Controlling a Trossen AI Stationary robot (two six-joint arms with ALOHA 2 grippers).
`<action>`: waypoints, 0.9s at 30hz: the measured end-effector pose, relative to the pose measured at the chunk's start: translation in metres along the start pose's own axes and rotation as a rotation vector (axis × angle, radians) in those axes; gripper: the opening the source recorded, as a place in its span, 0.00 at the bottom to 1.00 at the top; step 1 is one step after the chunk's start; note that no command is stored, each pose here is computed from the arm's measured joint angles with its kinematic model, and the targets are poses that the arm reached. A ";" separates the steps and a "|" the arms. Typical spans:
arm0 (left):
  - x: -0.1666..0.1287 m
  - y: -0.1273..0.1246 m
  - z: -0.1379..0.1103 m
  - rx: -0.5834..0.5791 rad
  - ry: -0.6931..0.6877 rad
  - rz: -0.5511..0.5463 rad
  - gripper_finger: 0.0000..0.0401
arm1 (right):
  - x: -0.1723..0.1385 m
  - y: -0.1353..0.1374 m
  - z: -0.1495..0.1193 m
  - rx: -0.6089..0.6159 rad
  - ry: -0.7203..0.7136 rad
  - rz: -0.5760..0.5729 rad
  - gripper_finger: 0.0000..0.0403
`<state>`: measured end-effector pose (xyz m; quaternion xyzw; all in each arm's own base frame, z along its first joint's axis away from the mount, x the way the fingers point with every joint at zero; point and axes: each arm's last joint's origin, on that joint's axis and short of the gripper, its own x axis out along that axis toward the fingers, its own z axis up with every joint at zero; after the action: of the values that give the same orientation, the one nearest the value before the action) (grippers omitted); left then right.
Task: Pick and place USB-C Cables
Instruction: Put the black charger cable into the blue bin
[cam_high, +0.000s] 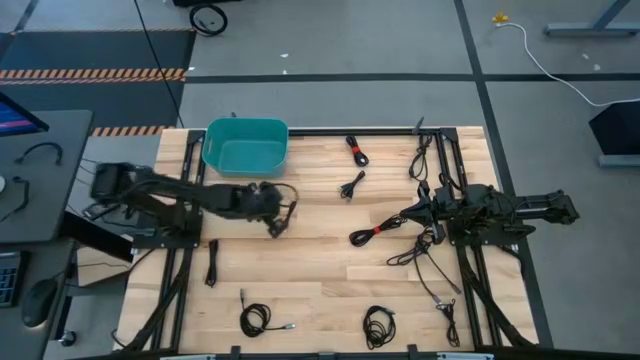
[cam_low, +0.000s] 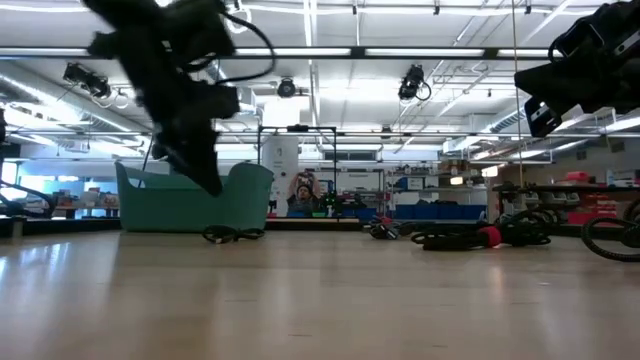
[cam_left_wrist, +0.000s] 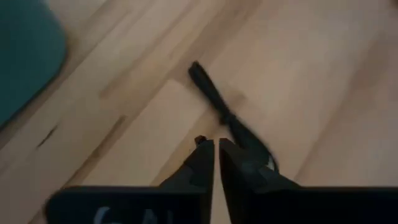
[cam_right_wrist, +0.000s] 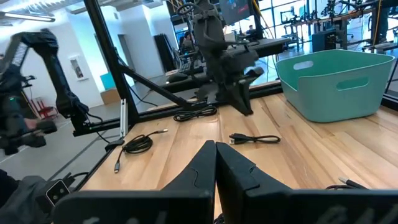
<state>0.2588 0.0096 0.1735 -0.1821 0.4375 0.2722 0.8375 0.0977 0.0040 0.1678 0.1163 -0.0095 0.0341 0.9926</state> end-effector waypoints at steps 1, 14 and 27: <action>0.006 -0.005 0.006 -0.019 0.013 0.005 0.14 | 0.000 0.000 0.000 0.000 0.000 0.000 0.03; 0.069 -0.031 0.033 -0.214 0.244 0.115 0.55 | 0.000 0.000 0.000 0.000 0.000 0.000 0.03; 0.074 -0.021 0.037 -0.305 0.393 -0.003 0.06 | 0.000 0.001 0.000 0.000 0.004 0.018 0.03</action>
<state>0.3298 0.0352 0.1339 -0.3563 0.5455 0.2934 0.6996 0.0976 0.0046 0.1678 0.1162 -0.0084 0.0434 0.9922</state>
